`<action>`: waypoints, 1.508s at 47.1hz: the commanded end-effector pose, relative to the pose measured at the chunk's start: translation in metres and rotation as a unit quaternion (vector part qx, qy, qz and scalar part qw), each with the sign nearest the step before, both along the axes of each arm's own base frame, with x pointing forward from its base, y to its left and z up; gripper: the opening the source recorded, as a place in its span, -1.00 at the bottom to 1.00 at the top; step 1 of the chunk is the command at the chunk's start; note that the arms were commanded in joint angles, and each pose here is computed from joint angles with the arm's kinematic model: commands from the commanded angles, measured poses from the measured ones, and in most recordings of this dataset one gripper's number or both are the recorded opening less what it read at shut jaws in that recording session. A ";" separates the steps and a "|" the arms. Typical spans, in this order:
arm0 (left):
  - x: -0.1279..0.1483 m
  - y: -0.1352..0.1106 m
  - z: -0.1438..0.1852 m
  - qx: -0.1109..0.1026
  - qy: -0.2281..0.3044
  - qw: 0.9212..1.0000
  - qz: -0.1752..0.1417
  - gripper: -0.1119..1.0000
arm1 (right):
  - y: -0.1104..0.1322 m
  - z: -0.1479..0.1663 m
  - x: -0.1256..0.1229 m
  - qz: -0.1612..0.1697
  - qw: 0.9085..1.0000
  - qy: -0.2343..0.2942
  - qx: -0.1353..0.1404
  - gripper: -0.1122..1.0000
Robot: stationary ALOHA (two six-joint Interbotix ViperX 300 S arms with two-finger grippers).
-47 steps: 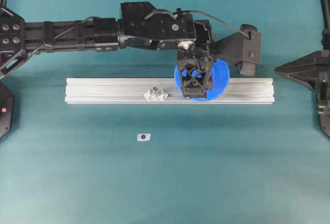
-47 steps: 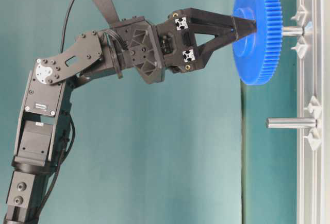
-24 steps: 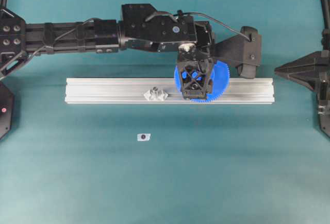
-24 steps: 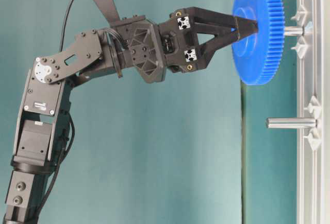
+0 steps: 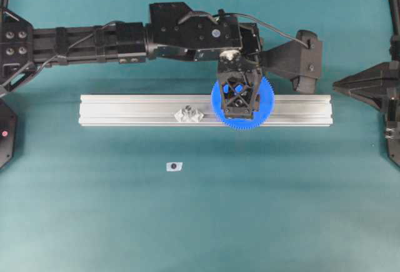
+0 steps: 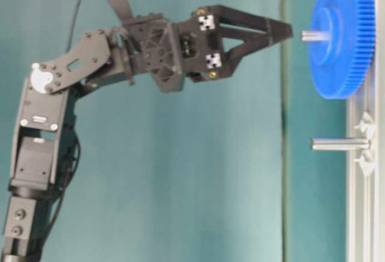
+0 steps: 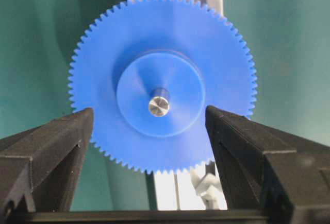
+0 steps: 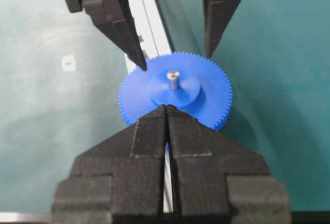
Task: Find the location of the shaft and insert the large gear.
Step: 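Push the blue gear down onto the right shaft, then open the left gripper and pull it back from the gear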
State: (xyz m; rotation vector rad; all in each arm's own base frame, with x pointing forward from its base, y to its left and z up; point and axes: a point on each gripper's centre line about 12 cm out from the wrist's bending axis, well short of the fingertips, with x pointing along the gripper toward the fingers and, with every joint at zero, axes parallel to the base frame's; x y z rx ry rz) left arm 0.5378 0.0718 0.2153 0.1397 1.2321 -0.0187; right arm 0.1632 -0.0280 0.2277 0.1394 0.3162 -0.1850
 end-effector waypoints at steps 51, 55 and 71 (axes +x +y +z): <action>0.001 -0.001 0.023 0.003 -0.024 1.000 0.001 0.70 | -0.001 0.004 0.001 -0.004 1.000 -0.007 0.003 -0.82; 0.000 -0.001 0.025 0.003 -0.021 1.000 0.001 0.70 | -0.001 0.004 0.001 -0.004 1.000 -0.006 0.003 -0.82; 0.002 -0.007 0.039 0.003 -0.023 1.000 -0.003 0.70 | -0.001 0.004 0.001 -0.004 1.000 -0.006 0.003 -0.82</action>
